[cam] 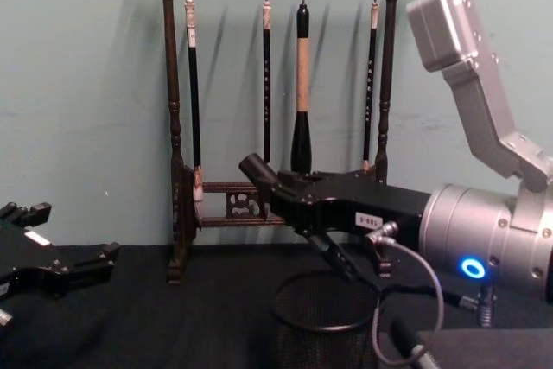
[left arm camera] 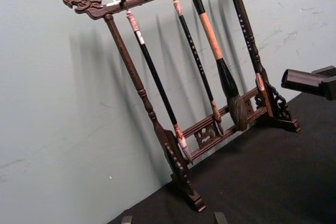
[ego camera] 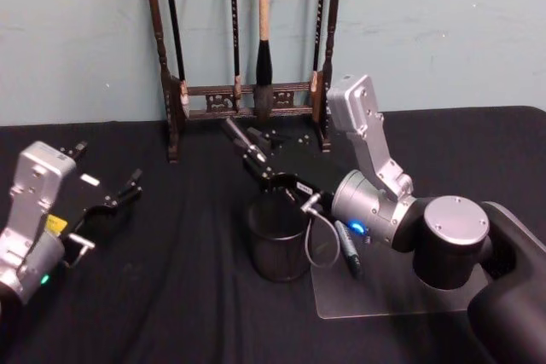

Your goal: Pick up the water-based marker from the table and place it into the pen holder.

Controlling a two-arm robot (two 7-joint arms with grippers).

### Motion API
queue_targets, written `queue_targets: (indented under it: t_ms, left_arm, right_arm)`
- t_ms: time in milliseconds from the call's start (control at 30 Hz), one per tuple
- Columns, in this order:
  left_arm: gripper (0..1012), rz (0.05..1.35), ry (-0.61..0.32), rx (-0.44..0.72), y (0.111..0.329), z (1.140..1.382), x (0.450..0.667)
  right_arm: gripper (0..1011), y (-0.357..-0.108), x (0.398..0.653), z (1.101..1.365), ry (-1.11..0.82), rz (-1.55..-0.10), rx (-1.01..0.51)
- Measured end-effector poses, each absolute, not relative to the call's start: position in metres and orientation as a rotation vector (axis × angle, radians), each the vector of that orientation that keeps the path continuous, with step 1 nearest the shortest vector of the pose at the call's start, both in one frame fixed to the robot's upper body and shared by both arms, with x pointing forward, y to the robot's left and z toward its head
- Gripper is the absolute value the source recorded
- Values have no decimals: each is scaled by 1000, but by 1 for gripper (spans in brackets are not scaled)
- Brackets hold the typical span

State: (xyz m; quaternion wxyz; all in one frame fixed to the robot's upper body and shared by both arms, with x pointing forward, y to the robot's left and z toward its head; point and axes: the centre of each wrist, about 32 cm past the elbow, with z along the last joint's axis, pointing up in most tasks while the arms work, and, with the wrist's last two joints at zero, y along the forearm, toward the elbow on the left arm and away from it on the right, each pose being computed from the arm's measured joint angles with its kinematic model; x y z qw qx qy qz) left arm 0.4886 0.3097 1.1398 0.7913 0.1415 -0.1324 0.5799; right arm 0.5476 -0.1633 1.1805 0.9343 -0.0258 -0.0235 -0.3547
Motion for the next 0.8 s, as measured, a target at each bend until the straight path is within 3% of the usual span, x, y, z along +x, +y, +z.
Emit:
queue_targets:
  t_ms: [800]
  left_arm:
    - [1009,1248,-285,304,310,1140,489]
  right_arm:
    - [256,-164,547,1180,-46,-729,-55]
